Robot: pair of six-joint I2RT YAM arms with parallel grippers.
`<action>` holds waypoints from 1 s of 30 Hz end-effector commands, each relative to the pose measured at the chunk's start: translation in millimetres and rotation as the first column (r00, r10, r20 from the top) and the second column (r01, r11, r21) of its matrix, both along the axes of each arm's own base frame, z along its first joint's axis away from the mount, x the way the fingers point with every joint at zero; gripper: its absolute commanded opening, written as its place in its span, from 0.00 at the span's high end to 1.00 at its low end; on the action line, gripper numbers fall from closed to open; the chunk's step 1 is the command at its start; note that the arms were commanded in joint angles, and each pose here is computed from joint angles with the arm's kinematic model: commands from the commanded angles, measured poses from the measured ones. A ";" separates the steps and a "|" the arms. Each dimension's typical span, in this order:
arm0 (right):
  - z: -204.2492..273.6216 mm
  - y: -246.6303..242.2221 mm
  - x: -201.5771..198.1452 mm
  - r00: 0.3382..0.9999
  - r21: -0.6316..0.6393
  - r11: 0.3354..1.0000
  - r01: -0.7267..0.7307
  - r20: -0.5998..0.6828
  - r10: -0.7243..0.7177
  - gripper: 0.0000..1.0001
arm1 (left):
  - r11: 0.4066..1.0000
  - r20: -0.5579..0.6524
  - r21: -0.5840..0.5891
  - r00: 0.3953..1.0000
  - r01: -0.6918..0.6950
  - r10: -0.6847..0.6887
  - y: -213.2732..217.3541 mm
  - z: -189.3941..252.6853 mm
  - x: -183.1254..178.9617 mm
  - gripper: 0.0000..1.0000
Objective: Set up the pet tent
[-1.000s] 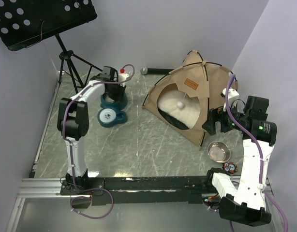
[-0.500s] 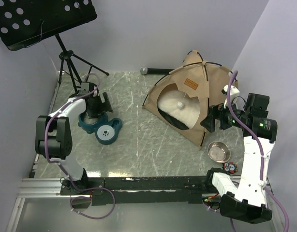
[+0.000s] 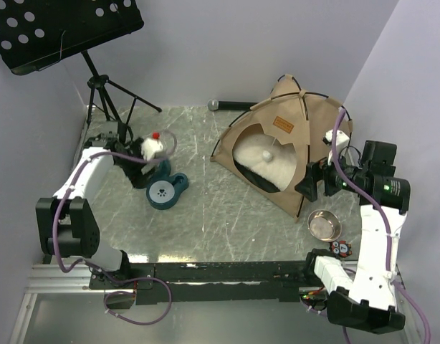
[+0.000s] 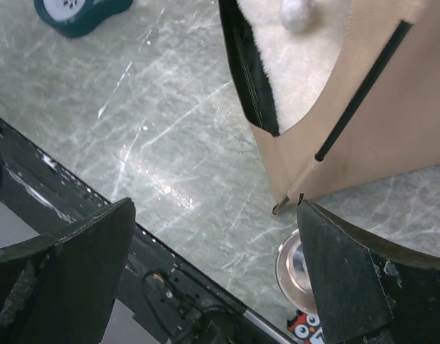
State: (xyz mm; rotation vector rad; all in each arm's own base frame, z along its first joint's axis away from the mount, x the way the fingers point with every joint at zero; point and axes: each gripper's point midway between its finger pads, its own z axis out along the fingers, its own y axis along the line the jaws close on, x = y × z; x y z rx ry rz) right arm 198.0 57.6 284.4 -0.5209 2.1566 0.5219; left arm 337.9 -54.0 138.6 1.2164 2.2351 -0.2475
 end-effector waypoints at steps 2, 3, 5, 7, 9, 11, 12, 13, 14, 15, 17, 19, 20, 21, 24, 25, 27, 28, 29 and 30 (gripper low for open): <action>-5.2 5.3 -32.2 0.995 -0.094 0.991 -0.094 0.038 0.097 0.00 | 0.903 0.030 0.200 0.919 0.380 -0.394 17.2 -36.9 -14.6 0.00; -7.6 6.5 -38.6 0.993 -0.105 0.988 -0.113 0.029 0.117 0.00 | 0.888 0.035 0.219 0.906 0.405 -0.422 17.6 -42.2 -8.3 0.01; -12.9 6.9 -49.0 0.990 -0.123 0.983 -0.136 0.008 0.138 0.00 | 0.860 0.033 0.251 0.884 0.444 -0.466 20.1 -53.3 5.4 0.03; -21.5 2.0 -57.3 0.991 -0.159 0.978 -0.137 -0.024 0.135 0.00 | 0.844 0.006 0.263 0.874 0.467 -0.485 23.3 -66.6 13.6 0.06; -33.6 -8.5 -63.9 0.992 -0.213 0.970 -0.117 -0.071 0.104 0.00 | 0.852 -0.023 0.247 0.882 0.462 -0.472 23.8 -77.5 17.5 0.12; -44.3 -19.6 -70.7 0.992 -0.268 0.959 -0.090 -0.108 0.063 0.00 | 0.874 -0.054 0.193 0.894 0.446 -0.444 17.9 -84.0 13.6 0.26; -48.6 -24.5 -73.3 0.992 -0.293 0.953 -0.077 -0.118 0.044 0.00 | 0.890 -0.069 0.163 0.905 0.426 -0.420 13.7 -85.8 10.2 0.32; -56.9 -29.2 -78.9 0.989 -0.315 0.946 -0.073 -0.148 0.027 0.00 | 0.915 -0.088 0.128 0.923 0.383 -0.374 8.4 -87.8 5.9 0.47; -63.3 -32.4 -83.9 0.985 -0.329 0.942 -0.070 -0.172 0.013 0.00 | 0.931 -0.102 0.104 0.935 0.349 -0.339 4.5 -89.2 2.6 0.56; -69.7 -36.2 -88.3 0.980 -0.343 0.937 -0.067 -0.200 -0.003 0.00 | 0.952 -0.120 0.078 0.950 0.297 -0.287 0.5 -89.9 -0.5 0.66; -84.6 -41.8 -93.3 0.964 -0.355 0.932 -0.065 -0.265 -0.034 0.00 | 0.980 -0.153 0.031 0.969 0.199 -0.192 -9.7 -90.3 -4.4 0.83; -92.4 -46.5 -92.1 0.953 -0.367 0.929 -0.055 -0.296 -0.061 0.00 | 0.996 -0.190 -0.020 0.978 0.089 -0.091 -20.0 -88.9 -6.1 0.95; -93.1 -48.2 -89.3 0.952 -0.370 0.928 -0.047 -0.298 -0.070 0.00 | 0.998 -0.202 -0.048 0.979 0.032 -0.041 -25.4 -86.1 -4.6 0.97; -91.3 -50.4 -85.0 0.954 -0.376 0.926 -0.030 -0.288 -0.086 0.00 | 0.997 -0.224 -0.073 0.975 -0.017 0.000 -30.1 -83.7 -5.6 0.99; -88.2 -53.6 -73.8 0.948 -0.373 0.928 -0.006 -0.296 -0.112 0.00 | 0.982 -0.264 -0.133 0.959 -0.138 0.099 -41.6 -75.2 -3.4 0.98; -89.1 -54.8 -72.2 0.945 -0.375 0.927 -0.010 -0.306 -0.114 0.00 | 0.974 -0.275 -0.143 0.953 -0.175 0.131 -43.7 -73.0 -1.7 0.88; -94.1 -57.4 -71.1 0.942 -0.384 0.923 -0.012 -0.314 -0.119 0.00 | 0.958 -0.288 -0.155 0.939 -0.241 0.190 -45.1 -67.4 3.3 0.68; -97.6 -58.9 -72.2 0.944 -0.395 0.919 -0.011 -0.308 -0.121 0.00 | 0.952 -0.299 -0.160 0.932 -0.261 0.206 -46.3 -62.4 4.2 0.54; -101.1 -58.1 -74.1 0.946 -0.396 0.918 -0.023 -0.305 -0.108 0.00 | 0.950 -0.301 -0.167 0.931 -0.264 0.206 -47.6 -57.3 5.2 0.49; -104.1 -55.1 -77.5 0.946 -0.386 0.922 -0.042 -0.311 -0.087 0.00 | 0.946 -0.297 -0.179 0.932 -0.270 0.210 -49.2 -49.8 7.2 0.41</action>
